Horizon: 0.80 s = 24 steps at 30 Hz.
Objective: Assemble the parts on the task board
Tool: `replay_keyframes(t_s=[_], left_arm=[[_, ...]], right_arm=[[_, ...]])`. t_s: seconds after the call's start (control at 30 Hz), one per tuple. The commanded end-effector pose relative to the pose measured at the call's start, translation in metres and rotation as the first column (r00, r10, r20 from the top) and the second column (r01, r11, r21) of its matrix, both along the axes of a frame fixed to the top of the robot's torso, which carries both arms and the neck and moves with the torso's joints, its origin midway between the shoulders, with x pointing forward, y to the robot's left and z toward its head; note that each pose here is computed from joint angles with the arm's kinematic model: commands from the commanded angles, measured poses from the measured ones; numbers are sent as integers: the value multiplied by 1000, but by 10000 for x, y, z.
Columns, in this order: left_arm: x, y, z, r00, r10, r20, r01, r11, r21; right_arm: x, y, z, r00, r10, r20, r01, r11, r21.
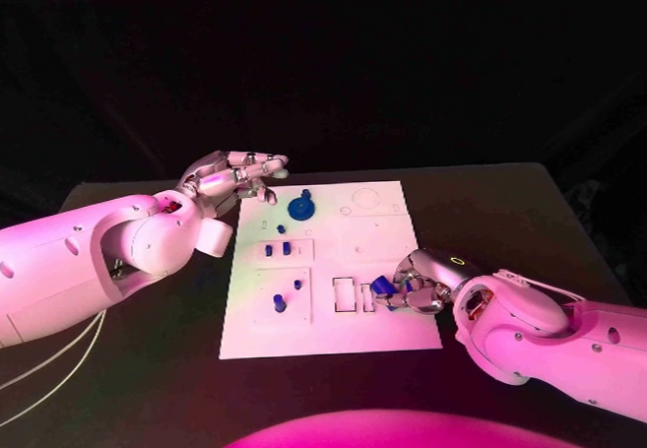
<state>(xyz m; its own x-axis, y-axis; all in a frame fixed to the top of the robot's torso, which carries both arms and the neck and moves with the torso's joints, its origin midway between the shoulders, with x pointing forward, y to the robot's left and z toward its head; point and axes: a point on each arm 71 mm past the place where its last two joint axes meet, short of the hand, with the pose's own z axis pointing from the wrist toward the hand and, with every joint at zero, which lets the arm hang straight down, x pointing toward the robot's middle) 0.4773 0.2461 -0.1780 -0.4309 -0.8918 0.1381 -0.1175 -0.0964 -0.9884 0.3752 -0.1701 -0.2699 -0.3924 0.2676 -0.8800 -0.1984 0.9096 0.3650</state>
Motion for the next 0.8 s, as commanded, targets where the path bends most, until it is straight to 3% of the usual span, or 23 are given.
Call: replay_keyframes(t_s=[0.03,0.43,0.8], left_arm=[[-10,-22,13,1000,-20,9,20,1000,-10],[-5,-33,8,1000,-20,7,20,1000,-9],[-6,-36,9,1000,-22,8,22,1000,-11]], right_arm=[[-33,-37,-14,999,-42,5,42,999,35],[-99,22,259,997,-66,41,58,983,176],[-82,276,174,998,6,-69,6,984,179]])
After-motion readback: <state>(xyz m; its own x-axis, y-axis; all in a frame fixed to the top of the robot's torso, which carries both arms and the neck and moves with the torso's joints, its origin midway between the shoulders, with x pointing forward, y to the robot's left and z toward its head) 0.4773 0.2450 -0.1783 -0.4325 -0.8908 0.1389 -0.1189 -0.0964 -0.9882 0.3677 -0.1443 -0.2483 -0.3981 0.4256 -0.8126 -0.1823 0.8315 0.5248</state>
